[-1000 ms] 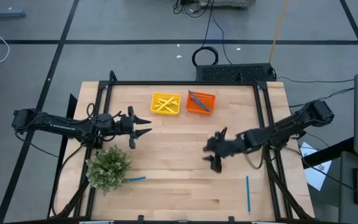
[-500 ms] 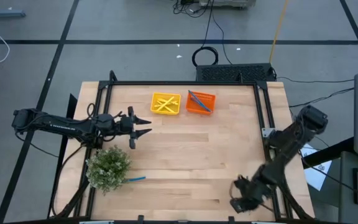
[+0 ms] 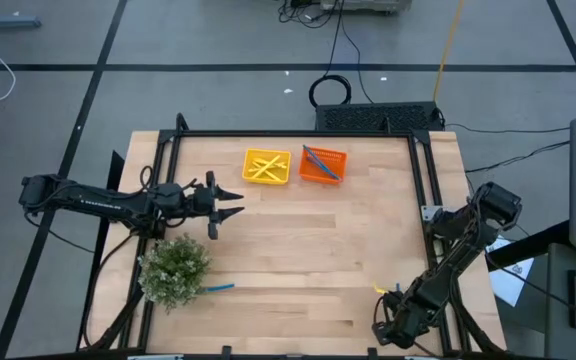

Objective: Sort pens & pencils
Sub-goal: Put the right blue pencil into the orange bin

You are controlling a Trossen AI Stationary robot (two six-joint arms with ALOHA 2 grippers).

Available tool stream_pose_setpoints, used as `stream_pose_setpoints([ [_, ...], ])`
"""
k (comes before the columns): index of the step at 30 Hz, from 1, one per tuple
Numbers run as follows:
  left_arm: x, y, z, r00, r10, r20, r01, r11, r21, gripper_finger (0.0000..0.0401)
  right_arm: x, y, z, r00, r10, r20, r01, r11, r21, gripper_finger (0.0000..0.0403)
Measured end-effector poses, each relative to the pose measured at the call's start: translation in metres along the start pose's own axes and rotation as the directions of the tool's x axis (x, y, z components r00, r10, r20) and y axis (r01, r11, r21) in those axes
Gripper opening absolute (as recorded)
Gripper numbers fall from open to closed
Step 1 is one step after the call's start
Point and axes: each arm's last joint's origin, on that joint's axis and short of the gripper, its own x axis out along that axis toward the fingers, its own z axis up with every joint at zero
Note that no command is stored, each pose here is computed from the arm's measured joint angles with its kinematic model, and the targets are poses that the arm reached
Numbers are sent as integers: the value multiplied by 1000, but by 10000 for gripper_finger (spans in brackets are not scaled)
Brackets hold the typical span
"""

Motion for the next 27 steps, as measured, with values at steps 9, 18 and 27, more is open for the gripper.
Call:
stream_pose_setpoints([
  [9, 0, 0, 0, 1000, 0, 0, 0, 1000, -8, 154, 9, -1, 0, 1000, -17, 10, 17, 1000, 5, 176],
  [18, 0, 0, 0, 1000, 0, 0, 0, 1000, -10, 154, 25, 4, 4, 1000, -17, -4, 17, 1000, 1, 157],
  [27, 0, 0, 0, 1000, 0, 0, 0, 1000, -10, 154, 27, 3, 4, 998, -55, -28, 55, 998, 4, 90],
])
